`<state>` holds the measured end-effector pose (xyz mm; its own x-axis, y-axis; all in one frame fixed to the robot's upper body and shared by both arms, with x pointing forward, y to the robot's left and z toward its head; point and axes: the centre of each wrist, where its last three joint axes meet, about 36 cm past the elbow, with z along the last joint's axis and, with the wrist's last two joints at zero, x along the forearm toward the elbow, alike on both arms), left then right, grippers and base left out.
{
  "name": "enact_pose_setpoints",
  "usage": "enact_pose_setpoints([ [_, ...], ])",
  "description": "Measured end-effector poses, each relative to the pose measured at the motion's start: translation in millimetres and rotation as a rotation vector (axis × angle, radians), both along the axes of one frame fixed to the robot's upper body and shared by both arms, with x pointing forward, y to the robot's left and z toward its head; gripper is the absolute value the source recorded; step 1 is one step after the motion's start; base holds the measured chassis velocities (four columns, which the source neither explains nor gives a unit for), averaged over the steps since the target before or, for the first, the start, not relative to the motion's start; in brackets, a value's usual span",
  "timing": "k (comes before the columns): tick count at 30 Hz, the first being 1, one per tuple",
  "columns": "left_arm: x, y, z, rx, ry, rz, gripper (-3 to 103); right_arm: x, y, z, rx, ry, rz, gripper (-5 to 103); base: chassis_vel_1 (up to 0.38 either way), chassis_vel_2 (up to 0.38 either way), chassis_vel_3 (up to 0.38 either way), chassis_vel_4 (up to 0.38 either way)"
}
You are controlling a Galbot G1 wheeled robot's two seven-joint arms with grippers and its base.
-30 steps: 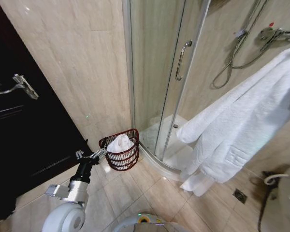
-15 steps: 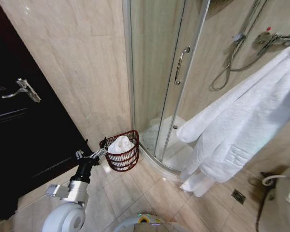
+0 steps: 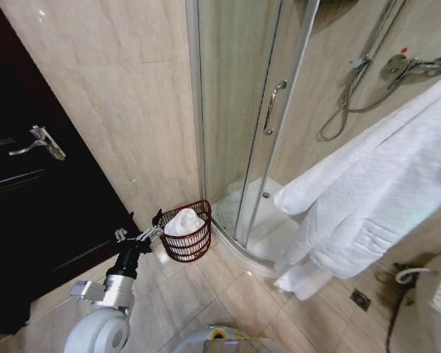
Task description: Discard the used towel into the hamper.
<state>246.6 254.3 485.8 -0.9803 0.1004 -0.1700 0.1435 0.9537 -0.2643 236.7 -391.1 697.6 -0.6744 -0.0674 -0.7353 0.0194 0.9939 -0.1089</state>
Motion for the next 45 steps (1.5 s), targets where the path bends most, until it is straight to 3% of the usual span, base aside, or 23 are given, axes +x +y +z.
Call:
enact_pose_setpoints([
  [45,0.0,0.0,0.0,0.000,0.000,0.000,100,-2.2,-1.6,-0.8,0.005,-0.011,0.003,7,0.000,0.000,0.000,0.000],
])
